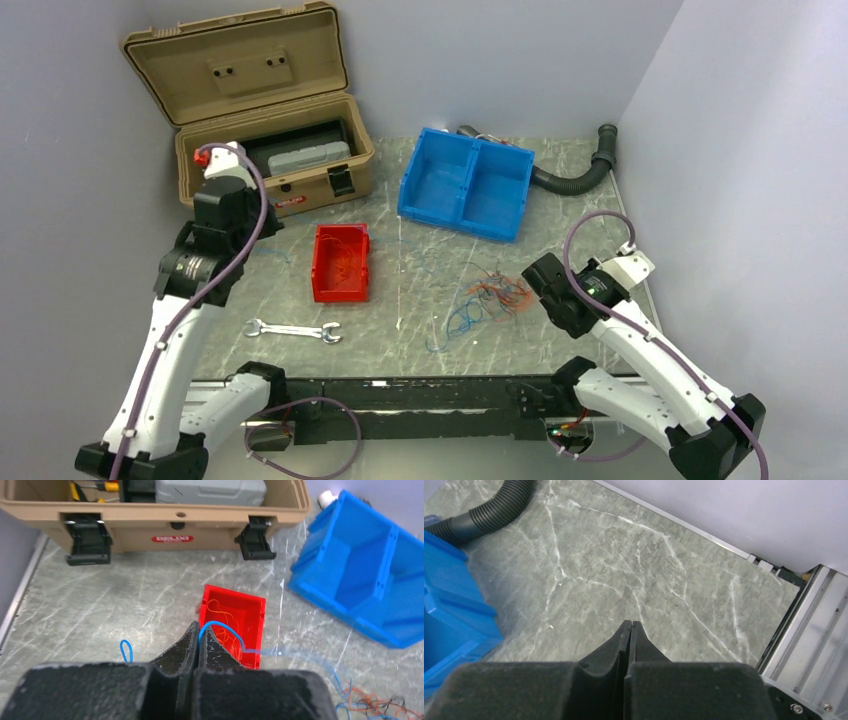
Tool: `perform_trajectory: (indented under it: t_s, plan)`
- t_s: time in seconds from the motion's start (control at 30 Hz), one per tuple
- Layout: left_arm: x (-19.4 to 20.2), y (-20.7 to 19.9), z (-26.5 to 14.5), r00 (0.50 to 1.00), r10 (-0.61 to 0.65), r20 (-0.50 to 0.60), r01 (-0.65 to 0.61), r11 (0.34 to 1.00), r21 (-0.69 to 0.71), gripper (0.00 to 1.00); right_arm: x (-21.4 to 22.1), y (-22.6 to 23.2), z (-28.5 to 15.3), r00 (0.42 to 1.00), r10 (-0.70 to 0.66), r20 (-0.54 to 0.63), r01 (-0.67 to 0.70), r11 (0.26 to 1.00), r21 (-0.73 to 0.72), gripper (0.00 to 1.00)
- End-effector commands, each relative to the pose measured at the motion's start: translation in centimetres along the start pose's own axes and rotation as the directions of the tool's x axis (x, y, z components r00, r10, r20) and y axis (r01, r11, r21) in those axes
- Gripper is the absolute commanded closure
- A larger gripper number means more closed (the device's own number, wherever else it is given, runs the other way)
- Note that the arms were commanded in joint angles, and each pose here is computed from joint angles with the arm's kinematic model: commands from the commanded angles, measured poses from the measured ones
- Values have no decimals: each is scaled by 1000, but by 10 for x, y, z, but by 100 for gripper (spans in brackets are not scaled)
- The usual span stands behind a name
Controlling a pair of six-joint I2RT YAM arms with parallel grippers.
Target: Untangle the cables
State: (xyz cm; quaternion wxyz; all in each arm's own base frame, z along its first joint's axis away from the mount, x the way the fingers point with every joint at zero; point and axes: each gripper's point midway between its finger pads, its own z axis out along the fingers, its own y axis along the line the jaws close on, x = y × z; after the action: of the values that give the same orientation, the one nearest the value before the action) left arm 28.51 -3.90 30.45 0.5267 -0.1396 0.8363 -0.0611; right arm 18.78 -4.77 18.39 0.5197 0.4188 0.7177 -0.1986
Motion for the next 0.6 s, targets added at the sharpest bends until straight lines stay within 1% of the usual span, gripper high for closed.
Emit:
perform_trajectory:
  t_s: [0.0,0.03,0.07,0.13,0.17,0.2,0.27,0.3,0.37,0.4,0.43,0.47,0.5,0.57]
  plan:
    - [-24,22,-17,994,-42,104,51,995,-88,100,-3,2,3,1000,-30,8,30,999,-15,100]
    - [-27,21,-20,991,-45,123,54,996,-70,100,-1,5,3,999,-41,0,41,999,-31,100]
    - [-28,12,-22,990,-38,136,39,999,-12,100,0,11,2,999,-47,-10,47,997,-59,100]
    - [-25,-19,-24,987,-19,162,-11,983,184,100,7,31,-1,992,-115,-42,106,980,-168,100]
    - [-25,-35,-29,984,-20,177,-31,959,281,100,11,41,-4,985,-163,-47,148,961,-235,100]
    - [-28,-52,-34,980,-29,198,-47,927,372,100,13,58,-10,984,-166,-57,140,937,-320,100]
    - [-22,-80,-44,984,-22,178,-76,847,527,100,19,80,-22,979,-194,-68,141,875,-464,94]
    - [-20,-89,-46,985,-14,169,-86,818,569,100,21,89,-29,977,-201,-71,134,838,-529,91]
    - [-15,-102,-47,991,17,130,-96,772,628,100,27,105,-44,971,-224,-82,121,760,-639,76]
    - [-13,-109,-48,993,38,115,-104,746,658,100,29,112,-50,968,-238,-77,123,721,-682,64]
    - [-10,-114,-45,994,56,91,-103,731,674,100,30,118,-55,966,-249,-71,125,689,-714,47]
    - [-9,-118,-46,994,67,81,-105,715,692,100,32,123,-59,962,-262,-70,129,667,-734,36]
    - [-9,-123,-48,994,75,78,-108,699,707,100,33,127,-61,959,-274,-69,132,652,-747,29]
    - [-10,-131,-51,994,80,75,-110,669,735,100,37,132,-63,952,-297,-70,143,637,-757,21]
